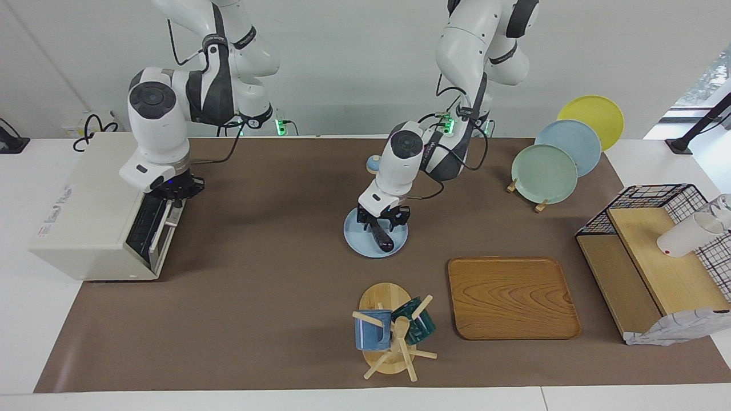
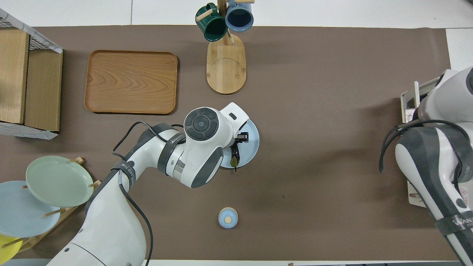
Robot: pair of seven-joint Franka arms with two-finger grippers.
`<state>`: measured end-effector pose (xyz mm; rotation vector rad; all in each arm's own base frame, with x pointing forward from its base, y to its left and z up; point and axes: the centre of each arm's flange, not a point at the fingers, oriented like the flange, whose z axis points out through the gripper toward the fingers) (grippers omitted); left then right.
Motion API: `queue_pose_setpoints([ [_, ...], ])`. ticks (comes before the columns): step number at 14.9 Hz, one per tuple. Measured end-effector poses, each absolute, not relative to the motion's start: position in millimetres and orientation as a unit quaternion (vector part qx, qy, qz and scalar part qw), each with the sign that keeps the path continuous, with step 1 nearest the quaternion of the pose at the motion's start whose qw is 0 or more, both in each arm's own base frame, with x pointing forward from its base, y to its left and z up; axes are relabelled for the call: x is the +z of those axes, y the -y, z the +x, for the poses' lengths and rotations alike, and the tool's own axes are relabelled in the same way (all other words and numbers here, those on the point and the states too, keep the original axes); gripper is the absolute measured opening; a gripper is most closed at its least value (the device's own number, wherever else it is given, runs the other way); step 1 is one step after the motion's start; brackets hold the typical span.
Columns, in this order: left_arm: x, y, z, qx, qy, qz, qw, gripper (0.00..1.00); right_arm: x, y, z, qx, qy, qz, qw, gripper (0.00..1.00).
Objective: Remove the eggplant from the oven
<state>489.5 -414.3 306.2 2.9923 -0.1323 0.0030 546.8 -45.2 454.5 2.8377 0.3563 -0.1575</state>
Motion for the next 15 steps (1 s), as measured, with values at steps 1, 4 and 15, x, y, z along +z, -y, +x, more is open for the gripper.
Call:
queue_pose_setpoints([
  [1, 306.2, 414.4, 489.5, 0.001, 0.043, 0.996, 0.073, 0.69, 458.3, 54.2, 546.3, -0.055, -0.120, 0.982, 0.137, 0.01],
  [4, 306.5, 414.0, 489.9, 0.001, 0.038, 0.997, 0.073, 0.34, 474.2, 69.6, 542.1, -0.076, -0.095, 0.986, 0.113, 0.01],
  [15, 401.3, 273.0, 598.1, -0.004, -0.031, 0.997, 0.069, 0.28, 559.0, 44.8, 547.1, -0.064, -0.075, 0.994, 0.042, 0.13],
])
